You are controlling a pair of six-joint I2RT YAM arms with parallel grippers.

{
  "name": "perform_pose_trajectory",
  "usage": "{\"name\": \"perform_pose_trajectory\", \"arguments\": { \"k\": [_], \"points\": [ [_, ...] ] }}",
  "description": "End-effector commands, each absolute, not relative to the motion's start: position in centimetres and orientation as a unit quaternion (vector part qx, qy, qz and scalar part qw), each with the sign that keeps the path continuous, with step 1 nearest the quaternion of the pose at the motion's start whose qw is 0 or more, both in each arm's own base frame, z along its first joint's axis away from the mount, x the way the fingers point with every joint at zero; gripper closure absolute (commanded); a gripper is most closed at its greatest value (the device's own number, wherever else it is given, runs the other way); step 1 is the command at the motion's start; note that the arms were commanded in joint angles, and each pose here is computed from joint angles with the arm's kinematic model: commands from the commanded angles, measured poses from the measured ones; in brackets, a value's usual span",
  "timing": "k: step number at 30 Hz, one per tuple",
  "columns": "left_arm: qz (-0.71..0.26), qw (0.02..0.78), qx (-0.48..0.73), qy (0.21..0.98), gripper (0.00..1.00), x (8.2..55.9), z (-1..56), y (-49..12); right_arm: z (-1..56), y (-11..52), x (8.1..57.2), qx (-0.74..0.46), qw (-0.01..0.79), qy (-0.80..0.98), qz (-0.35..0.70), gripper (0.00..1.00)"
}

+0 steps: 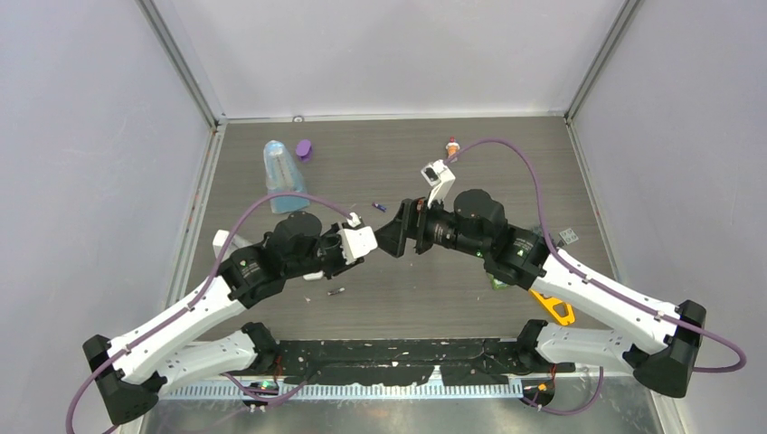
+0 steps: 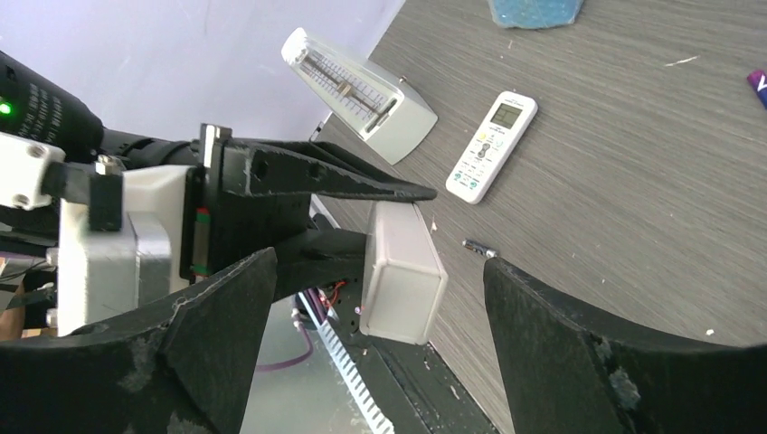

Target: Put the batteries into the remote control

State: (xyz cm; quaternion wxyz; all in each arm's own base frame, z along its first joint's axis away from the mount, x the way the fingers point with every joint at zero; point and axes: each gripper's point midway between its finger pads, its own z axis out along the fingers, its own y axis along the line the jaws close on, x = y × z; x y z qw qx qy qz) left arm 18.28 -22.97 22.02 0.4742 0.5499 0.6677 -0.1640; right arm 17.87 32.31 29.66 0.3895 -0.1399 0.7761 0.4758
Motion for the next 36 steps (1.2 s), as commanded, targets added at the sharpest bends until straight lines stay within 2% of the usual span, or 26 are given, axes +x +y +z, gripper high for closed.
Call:
{"name": "perform_pose_trajectory", "arguments": {
  "k": [1,4,8,17,20,24,36],
  "points": [
    [-0.177,0.492,0.558,0.644,1.0,17.8,23.5,-23.4,32.3,33.0,18.5,-0.148,0.414,0.755,0.486,0.12],
    [-0.18,0.497,0.558,0.64,1.0,17.7,23.7,-23.4,31.3,33.1,18.7,-0.147,0.398,0.773,0.472,0.19],
    [-0.176,0.497,0.557,0.642,1.0,17.8,23.7,-23.3,30.5,33.5,18.5,-0.153,0.381,0.782,0.47,0.34],
    [-0.174,0.504,0.549,0.644,1.0,18.1,23.9,-23.3,29.9,34.1,17.6,-0.179,0.354,0.782,0.48,0.54],
    [-0.174,0.504,0.549,0.644,1.0,18.0,23.9,-23.2,29.8,33.9,17.8,-0.176,0.351,0.785,0.478,0.67],
    [-0.171,0.501,0.549,0.646,1.0,18.0,23.7,-23.0,29.8,32.9,18.4,-0.163,0.348,0.791,0.476,0.77],
    [-0.164,0.483,0.554,0.659,1.0,18.3,22.7,-23.2,31.2,28.8,20.4,-0.122,0.378,0.792,0.463,0.77]
  ]
}}
